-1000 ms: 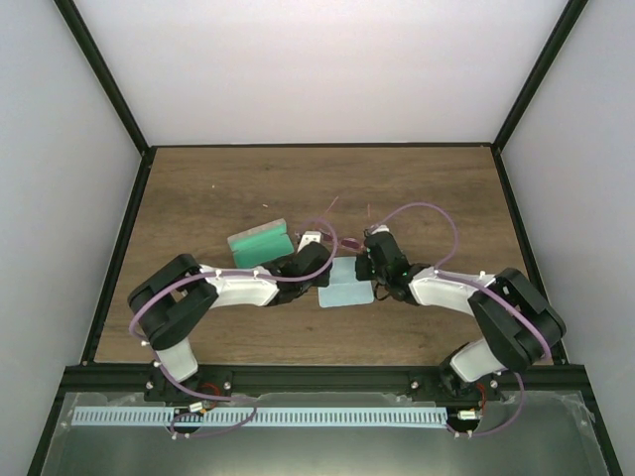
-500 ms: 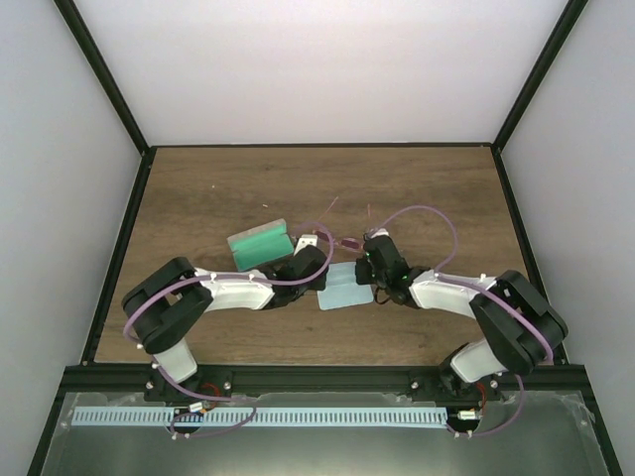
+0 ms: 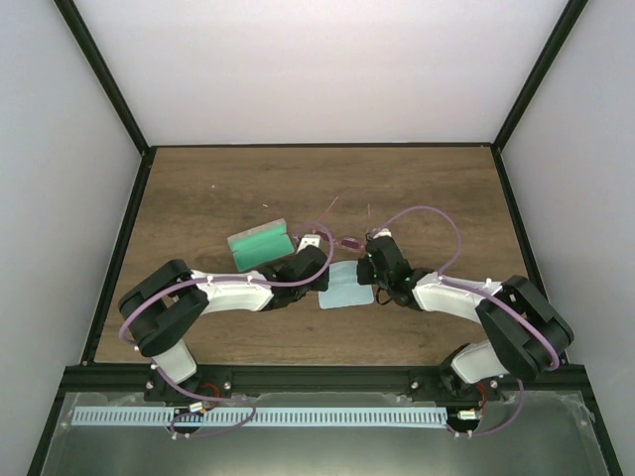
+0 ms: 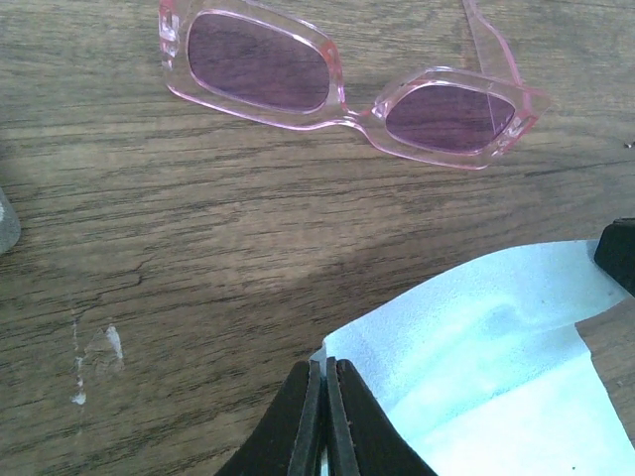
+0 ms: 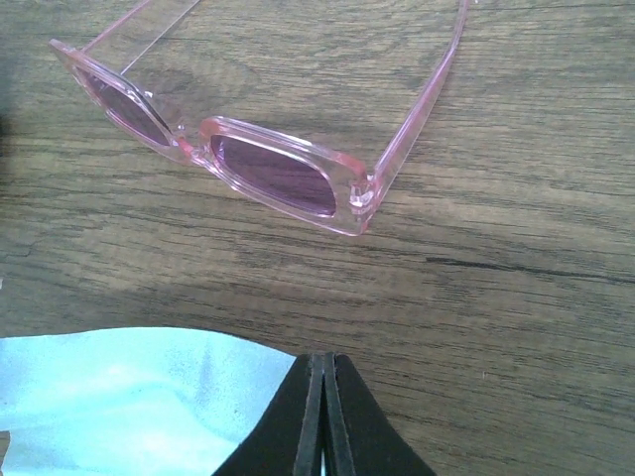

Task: Organize the sunglasses
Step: Fold the glasses cleaning cloth at the center of the board.

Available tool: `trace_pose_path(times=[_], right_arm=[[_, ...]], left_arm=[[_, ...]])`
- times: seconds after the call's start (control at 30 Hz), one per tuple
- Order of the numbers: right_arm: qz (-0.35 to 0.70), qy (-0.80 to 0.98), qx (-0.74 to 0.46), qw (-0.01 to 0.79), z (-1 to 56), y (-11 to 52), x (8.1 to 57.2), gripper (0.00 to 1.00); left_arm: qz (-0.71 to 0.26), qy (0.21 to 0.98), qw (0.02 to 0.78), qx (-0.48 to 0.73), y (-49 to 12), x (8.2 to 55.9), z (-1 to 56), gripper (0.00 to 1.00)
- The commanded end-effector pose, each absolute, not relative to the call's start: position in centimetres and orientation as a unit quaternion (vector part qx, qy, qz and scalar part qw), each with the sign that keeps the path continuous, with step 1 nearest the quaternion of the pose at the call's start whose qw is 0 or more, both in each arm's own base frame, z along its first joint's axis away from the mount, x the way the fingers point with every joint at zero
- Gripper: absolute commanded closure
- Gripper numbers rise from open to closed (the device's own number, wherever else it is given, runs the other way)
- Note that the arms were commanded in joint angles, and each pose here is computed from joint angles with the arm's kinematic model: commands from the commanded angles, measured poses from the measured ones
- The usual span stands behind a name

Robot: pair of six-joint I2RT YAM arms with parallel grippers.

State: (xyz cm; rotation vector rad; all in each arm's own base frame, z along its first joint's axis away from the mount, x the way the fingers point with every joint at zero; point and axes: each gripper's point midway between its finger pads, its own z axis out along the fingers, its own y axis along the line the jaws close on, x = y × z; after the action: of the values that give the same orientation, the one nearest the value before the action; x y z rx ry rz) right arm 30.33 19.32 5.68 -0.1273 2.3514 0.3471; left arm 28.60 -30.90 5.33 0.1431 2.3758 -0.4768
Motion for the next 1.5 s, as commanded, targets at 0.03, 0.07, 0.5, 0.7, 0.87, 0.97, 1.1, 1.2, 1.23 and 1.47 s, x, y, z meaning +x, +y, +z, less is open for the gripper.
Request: trace_pose_path(times=[0.03,0.07,0.5,0.7,0.87,0.97,1.1,1.2,1.23,1.47], right_arm=[[0.135,0.915,-0.048,0.376,5.8,19.4,30.0,0.99],[0.135,0.916,-0.049,0.376,5.8,19.4,29.9,0.99],[0.135,0.916,-0.042,0.374,5.5,18.8,29.2,0.99],[0.135,0.916,-0.041,0.374,5.5,18.8,29.0,0.99],[0.136,0.917,-0.042,0.373,5.6,18.8,28.8,0.99],[0.134,0.917,-0.044,0.373,5.5,18.9,28.7,0.99],[0.132,0.917,-0.043,0.373,5.5,18.9,28.6,0.99],[0.132,0.917,-0.041,0.373,5.5,18.8,28.5,0.99],[0.132,0.917,-0.041,0.373,5.5,18.8,28.5,0.99],[0.134,0.917,-0.039,0.374,5.7,18.7,28.3,0.99]], left_arm=[[-0.193,0.914,0.352,0.059,-31.3,28.3,5.8,0.96],[-0.192,0.914,0.352,0.059,-31.3,28.3,5.8,0.96],[-0.193,0.915,0.351,0.055,-30.8,27.7,5.8,0.96],[-0.190,0.916,0.349,0.056,-30.6,27.6,5.5,0.96],[-0.188,0.917,0.347,0.060,-30.7,27.5,5.5,0.96],[-0.189,0.917,0.346,0.062,-30.9,27.4,5.5,0.96],[-0.189,0.917,0.345,0.065,-30.9,27.1,5.5,0.96],[-0.186,0.918,0.344,0.067,-30.9,27.0,5.4,0.96],[-0.187,0.918,0.343,0.068,-30.9,26.9,5.4,0.96],[-0.187,0.919,0.340,0.071,-30.9,26.4,5.2,0.96]])
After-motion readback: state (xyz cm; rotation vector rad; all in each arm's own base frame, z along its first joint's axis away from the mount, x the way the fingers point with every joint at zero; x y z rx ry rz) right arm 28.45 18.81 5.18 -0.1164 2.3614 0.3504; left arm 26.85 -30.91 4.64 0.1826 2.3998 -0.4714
